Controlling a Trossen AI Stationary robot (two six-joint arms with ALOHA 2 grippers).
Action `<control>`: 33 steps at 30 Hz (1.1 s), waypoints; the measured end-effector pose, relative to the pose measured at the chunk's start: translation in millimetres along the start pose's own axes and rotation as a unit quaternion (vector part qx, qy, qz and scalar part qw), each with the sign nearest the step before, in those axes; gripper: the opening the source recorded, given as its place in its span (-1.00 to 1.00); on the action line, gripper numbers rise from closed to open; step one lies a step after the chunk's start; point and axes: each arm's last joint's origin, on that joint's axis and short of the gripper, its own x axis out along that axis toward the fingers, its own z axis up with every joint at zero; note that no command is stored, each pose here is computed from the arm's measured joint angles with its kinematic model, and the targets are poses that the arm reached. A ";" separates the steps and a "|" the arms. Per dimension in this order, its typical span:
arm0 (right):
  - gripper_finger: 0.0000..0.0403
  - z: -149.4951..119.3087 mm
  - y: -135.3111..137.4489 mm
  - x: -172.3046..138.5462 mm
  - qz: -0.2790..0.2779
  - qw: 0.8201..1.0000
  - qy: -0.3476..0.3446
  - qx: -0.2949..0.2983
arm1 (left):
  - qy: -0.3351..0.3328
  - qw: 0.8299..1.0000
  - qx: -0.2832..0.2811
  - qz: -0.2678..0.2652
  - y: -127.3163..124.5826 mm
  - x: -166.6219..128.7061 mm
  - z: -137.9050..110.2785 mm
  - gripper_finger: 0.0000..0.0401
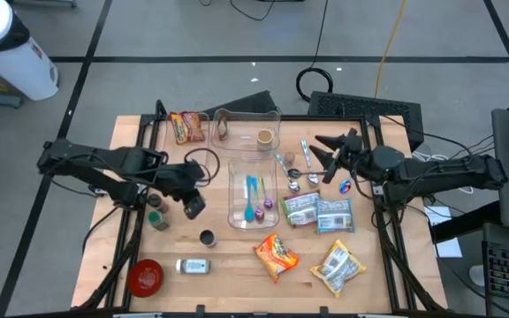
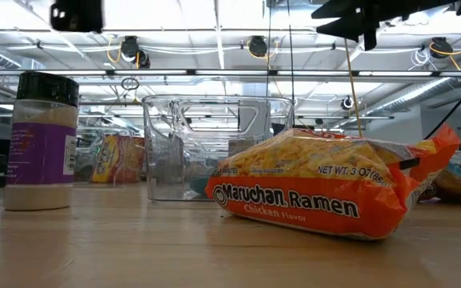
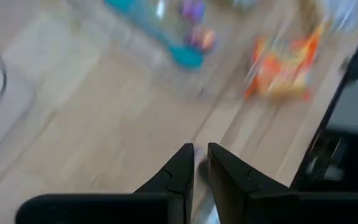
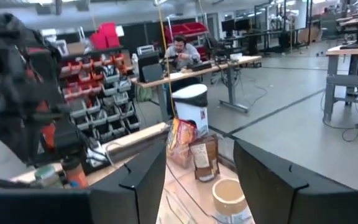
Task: Pick & Place Food Item
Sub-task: Put the green seasoning bottle into the top right transparent bin
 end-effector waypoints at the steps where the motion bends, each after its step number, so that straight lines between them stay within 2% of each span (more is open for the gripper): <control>1: -0.10 1.1 0.5 0.0 0.002 1.000 -0.006 0.002 | 0.022 1.000 0.001 0.008 2.3 2.1 -1.2 -0.74; 4: -0.10 2.9 1.9 0.3 0.006 1.000 -0.016 0.005 | 0.074 0.997 0.005 0.030 8.7 5.0 -5.2 -0.73; 7: -0.10 3.1 2.0 0.5 0.006 1.000 -0.017 0.005 | 0.104 0.994 0.016 0.026 10.7 3.3 -9.2 -0.64; 13: -0.10 2.8 1.9 0.4 0.006 1.000 -0.015 0.004 | 0.183 0.983 -0.001 0.013 14.4 0.5 -18.0 -0.30; 20: -0.10 -0.6 1.5 0.9 0.003 1.000 -0.001 -0.005 | 0.293 0.954 -0.037 0.057 23.4 -8.3 -36.0 0.11; 22: -0.10 -1.6 1.6 1.4 0.002 1.000 0.003 -0.007 | 0.294 0.953 -0.040 0.066 22.6 -11.4 -40.7 0.19; 25: -0.10 -2.7 1.5 1.5 0.001 1.000 0.008 -0.009 | 0.268 0.960 -0.046 0.074 20.9 -18.7 -47.8 0.27; 29: -0.10 -4.3 2.0 2.8 0.001 1.000 0.011 -0.011 | 0.220 0.965 -0.075 0.120 19.6 -24.8 -57.4 0.34; 33: -0.10 -7.6 3.2 5.9 -0.001 1.000 0.019 -0.015 | 0.186 0.965 -0.125 0.137 18.6 -32.7 -67.3 0.40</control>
